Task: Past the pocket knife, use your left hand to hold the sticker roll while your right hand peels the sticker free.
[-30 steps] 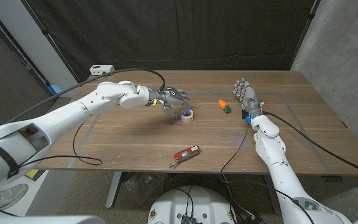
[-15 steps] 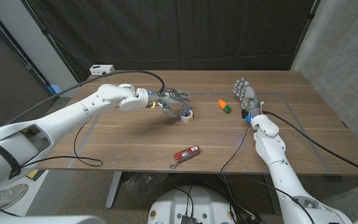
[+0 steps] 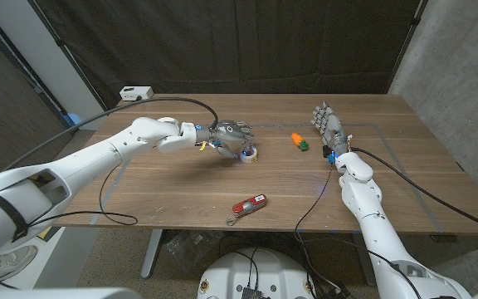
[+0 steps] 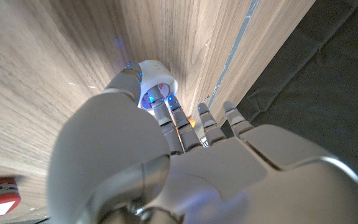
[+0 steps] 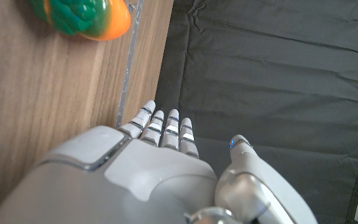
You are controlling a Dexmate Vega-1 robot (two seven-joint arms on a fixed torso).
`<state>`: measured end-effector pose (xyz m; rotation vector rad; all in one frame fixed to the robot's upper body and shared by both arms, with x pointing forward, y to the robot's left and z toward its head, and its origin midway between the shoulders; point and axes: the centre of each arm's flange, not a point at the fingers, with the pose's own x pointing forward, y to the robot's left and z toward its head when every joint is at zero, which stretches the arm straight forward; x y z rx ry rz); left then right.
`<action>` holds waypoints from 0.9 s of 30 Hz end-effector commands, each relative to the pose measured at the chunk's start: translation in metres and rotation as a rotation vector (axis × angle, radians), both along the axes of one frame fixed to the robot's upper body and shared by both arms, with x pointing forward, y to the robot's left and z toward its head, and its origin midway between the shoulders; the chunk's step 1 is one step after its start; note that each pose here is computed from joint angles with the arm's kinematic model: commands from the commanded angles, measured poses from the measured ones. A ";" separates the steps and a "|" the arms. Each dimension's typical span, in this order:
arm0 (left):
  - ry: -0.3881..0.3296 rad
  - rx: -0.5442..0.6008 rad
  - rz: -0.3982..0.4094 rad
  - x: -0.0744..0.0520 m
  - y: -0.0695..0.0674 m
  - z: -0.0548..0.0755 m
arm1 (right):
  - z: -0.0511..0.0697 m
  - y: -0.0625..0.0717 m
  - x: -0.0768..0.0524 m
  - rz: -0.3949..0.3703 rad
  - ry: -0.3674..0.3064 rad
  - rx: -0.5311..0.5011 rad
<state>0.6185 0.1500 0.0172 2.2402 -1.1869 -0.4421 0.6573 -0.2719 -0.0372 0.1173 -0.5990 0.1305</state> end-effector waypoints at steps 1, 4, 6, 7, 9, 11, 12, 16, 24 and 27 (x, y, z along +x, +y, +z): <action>-0.038 0.009 -0.012 0.002 0.003 -0.011 | 0.002 -0.001 -0.001 -0.007 0.001 -0.005; -0.055 0.010 -0.018 0.002 0.004 -0.013 | 0.002 -0.001 -0.001 -0.008 0.002 -0.009; -0.061 0.015 -0.015 0.002 0.004 -0.014 | 0.002 -0.001 -0.001 -0.006 0.003 -0.010; -0.062 0.015 -0.015 0.002 0.004 -0.014 | 0.002 -0.001 -0.001 -0.007 0.002 -0.011; -0.068 0.029 -0.005 0.002 0.004 -0.016 | 0.002 -0.001 -0.001 -0.007 0.002 -0.013; -0.070 0.035 -0.002 0.003 0.005 -0.019 | 0.003 -0.001 -0.001 -0.007 0.002 -0.015; -0.069 0.039 0.003 0.004 0.005 -0.020 | 0.003 -0.001 -0.001 -0.009 0.002 -0.015; -0.065 0.038 0.007 0.006 0.006 -0.023 | 0.003 -0.001 -0.002 -0.012 0.004 -0.018; -0.074 0.022 0.004 0.008 0.009 -0.023 | 0.005 0.000 -0.004 -0.014 0.000 -0.021; -0.058 -0.002 0.000 0.008 0.010 -0.021 | 0.005 0.000 -0.004 -0.015 -0.001 -0.021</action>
